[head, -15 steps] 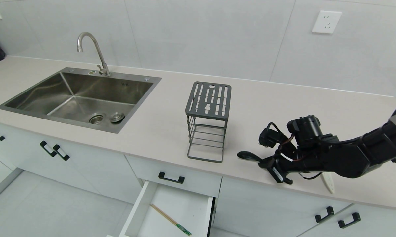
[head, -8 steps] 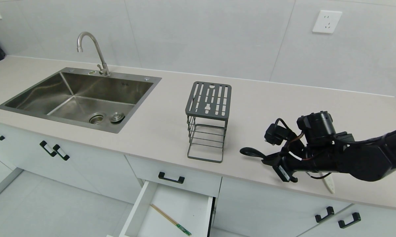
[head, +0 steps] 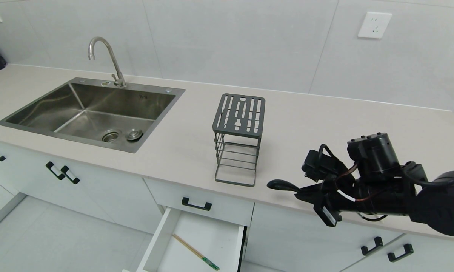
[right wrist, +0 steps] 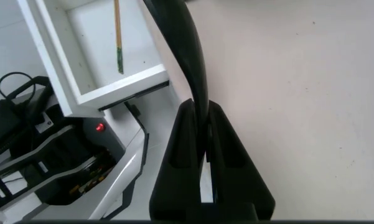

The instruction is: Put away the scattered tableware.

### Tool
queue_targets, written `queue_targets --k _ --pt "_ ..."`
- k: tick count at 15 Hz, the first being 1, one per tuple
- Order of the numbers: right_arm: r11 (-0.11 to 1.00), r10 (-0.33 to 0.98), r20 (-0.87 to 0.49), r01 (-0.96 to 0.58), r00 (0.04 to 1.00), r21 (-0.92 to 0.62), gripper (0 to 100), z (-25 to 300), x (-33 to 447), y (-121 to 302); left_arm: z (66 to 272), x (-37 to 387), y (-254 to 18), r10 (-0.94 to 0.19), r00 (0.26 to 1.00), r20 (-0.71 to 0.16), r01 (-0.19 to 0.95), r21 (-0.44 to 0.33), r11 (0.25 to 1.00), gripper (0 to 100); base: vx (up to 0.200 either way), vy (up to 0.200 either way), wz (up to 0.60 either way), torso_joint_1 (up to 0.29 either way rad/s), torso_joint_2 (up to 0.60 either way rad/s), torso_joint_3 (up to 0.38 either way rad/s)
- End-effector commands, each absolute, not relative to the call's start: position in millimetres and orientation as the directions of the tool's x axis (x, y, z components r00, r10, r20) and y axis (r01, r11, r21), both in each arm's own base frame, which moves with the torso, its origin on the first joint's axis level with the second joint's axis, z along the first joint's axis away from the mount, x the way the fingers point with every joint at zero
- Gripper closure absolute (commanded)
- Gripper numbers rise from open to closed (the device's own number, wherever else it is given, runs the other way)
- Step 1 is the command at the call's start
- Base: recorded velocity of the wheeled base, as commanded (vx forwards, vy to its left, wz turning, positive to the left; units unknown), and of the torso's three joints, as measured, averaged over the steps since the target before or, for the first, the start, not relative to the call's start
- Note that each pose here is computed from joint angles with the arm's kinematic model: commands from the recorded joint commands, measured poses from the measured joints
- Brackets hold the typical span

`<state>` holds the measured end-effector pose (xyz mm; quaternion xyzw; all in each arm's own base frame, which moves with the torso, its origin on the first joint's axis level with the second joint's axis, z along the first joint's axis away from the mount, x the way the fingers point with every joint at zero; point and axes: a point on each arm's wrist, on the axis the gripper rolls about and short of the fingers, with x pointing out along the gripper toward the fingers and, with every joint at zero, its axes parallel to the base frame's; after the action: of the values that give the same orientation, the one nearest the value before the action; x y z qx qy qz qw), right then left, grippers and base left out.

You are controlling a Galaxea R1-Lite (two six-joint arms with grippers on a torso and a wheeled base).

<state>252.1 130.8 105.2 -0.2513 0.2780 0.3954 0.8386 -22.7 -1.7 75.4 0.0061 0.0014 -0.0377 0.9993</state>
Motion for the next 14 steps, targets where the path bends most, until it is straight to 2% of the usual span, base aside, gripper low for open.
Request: queue_targets --k 1,3,5,10,14 --pt "0.553 0.533 -0.656 -0.807 0.534 -0.207 100 109 245 131 76 -23 -2 -0.075 0.997 -0.003 0.075 0.012 0.997 0 0.000 0.000 0.00 0.000 0.00 0.000" --pt "0.482 0.584 -0.663 -0.857 0.469 -0.182 100 108 225 150 75 -23 -2 -0.075 0.997 -0.005 0.075 0.012 0.997 0 0.000 0.000 0.00 0.000 0.00 0.000" --pt "0.459 0.605 -0.669 -0.876 0.432 -0.151 100 106 215 161 75 -23 -2 -0.077 0.997 -0.005 0.077 0.012 0.997 0 0.000 0.000 0.00 0.000 0.00 0.000" --pt "0.414 0.632 -0.665 -0.899 0.398 -0.144 100 106 202 173 75 -23 -2 -0.075 0.997 -0.005 0.075 0.012 0.997 0 0.000 0.000 0.00 0.000 0.00 0.000" --pt "0.266 0.765 -0.550 -0.942 0.335 -0.204 100 143 194 236 75 -23 -2 -0.075 0.997 -0.005 0.075 0.012 0.997 0 0.000 0.000 0.00 0.000 0.00 0.000"
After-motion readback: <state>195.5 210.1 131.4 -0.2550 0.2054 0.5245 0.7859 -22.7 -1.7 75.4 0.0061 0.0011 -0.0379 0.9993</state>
